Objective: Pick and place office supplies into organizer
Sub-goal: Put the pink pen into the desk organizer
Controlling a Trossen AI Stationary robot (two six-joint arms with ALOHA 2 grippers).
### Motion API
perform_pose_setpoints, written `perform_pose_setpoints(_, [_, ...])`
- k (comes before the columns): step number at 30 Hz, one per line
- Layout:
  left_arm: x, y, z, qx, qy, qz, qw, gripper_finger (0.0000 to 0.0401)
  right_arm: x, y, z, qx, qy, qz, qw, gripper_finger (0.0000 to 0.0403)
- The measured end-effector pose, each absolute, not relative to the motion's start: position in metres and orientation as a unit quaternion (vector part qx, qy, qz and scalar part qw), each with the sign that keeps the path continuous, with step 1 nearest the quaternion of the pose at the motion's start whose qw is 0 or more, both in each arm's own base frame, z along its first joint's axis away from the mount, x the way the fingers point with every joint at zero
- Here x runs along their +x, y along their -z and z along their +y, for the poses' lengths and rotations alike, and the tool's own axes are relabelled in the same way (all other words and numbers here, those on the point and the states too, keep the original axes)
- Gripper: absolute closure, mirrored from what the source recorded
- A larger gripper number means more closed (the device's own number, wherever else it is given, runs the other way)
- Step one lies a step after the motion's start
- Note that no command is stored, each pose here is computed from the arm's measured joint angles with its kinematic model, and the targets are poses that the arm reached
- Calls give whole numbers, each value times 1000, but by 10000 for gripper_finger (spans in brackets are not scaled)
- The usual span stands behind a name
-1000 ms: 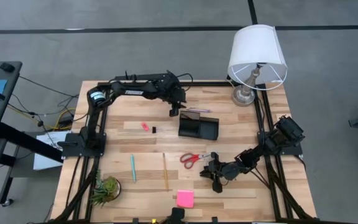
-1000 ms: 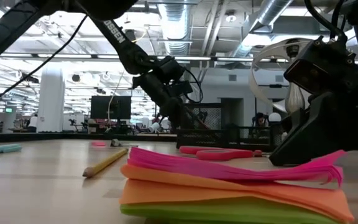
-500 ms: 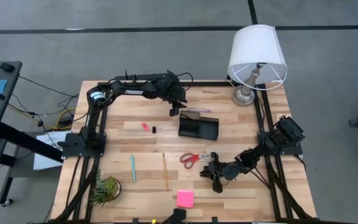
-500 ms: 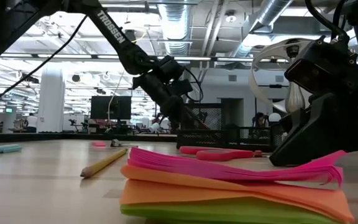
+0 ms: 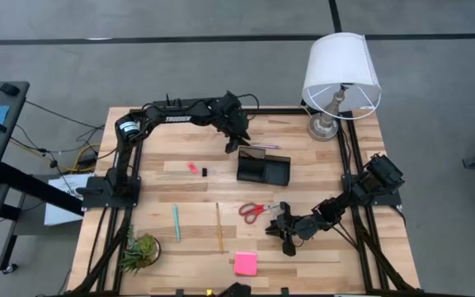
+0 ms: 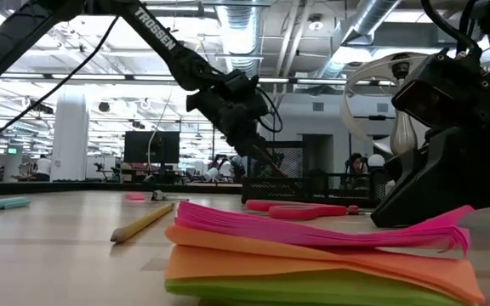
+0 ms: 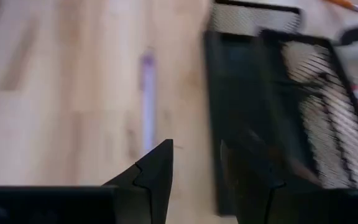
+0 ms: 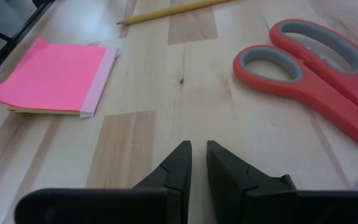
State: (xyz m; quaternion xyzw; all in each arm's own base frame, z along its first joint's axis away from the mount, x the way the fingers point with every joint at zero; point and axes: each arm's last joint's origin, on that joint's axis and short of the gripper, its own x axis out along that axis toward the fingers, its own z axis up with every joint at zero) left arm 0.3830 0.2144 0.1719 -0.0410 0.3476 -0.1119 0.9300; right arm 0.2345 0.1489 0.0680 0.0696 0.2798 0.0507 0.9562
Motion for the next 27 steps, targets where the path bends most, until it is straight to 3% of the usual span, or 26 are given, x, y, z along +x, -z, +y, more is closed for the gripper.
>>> perform_pose_setpoints(11, [380,-165,206,-46,132,383,913,289,232,-68,153,85,-53,280,955,359])
perform_pose_setpoints(18, [396,-164,167,-40,189,386,902,320,232,-68,153,88,-53,280,954,359])
perform_pose_setpoints(27, [409,-161,148,163,85,456,871,353,232,-68,153,89,-53,280,954,359])
